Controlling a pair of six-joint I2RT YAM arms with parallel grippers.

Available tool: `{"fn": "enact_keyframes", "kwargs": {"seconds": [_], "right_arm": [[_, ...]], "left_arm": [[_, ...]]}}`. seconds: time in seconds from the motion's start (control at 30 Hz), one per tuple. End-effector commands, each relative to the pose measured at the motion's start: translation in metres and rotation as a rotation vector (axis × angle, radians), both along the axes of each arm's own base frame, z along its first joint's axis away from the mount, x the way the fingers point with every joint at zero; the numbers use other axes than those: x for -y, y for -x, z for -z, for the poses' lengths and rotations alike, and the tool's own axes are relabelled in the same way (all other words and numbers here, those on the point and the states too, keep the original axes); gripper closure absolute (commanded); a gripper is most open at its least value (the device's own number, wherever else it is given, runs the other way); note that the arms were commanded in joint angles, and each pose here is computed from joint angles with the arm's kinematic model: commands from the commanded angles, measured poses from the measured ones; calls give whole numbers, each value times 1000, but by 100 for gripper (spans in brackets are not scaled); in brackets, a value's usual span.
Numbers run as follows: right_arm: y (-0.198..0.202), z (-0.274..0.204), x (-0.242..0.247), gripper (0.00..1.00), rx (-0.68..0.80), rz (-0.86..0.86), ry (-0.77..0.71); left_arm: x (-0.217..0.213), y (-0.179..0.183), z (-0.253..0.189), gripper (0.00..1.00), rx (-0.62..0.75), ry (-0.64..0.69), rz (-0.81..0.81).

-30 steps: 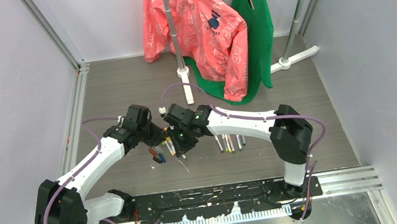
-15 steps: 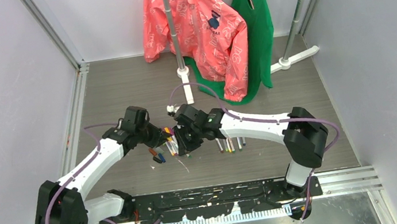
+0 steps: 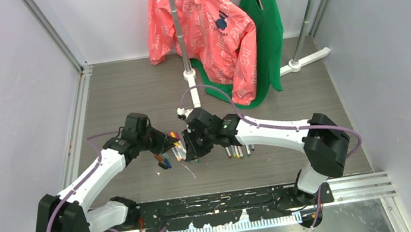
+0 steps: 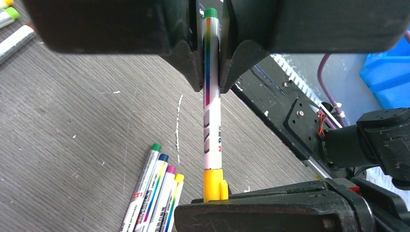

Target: Open the pen caps

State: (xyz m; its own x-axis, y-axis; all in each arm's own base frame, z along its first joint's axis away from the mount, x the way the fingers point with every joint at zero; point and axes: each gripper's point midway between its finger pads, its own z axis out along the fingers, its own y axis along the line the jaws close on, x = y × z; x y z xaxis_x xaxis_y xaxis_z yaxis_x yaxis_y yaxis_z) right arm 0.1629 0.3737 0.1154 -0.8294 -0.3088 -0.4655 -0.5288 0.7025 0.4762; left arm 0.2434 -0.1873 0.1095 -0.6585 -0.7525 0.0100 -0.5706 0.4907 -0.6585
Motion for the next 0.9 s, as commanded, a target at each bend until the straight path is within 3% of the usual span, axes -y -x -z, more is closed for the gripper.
{"fn": "enact_keyframes", "kwargs": {"seconds": [0.0, 0.5, 0.87], "right_arm": [[39, 7, 35, 99, -120, -52, 102], [60, -4, 34, 99, -106, -129, 60], [72, 20, 53, 99, 47, -186, 274]], "left_arm": [[-21, -45, -21, 100, 147, 12, -176], [-23, -55, -27, 100, 139, 130, -249], [-17, -79, -51, 100, 90, 228, -301]]}}
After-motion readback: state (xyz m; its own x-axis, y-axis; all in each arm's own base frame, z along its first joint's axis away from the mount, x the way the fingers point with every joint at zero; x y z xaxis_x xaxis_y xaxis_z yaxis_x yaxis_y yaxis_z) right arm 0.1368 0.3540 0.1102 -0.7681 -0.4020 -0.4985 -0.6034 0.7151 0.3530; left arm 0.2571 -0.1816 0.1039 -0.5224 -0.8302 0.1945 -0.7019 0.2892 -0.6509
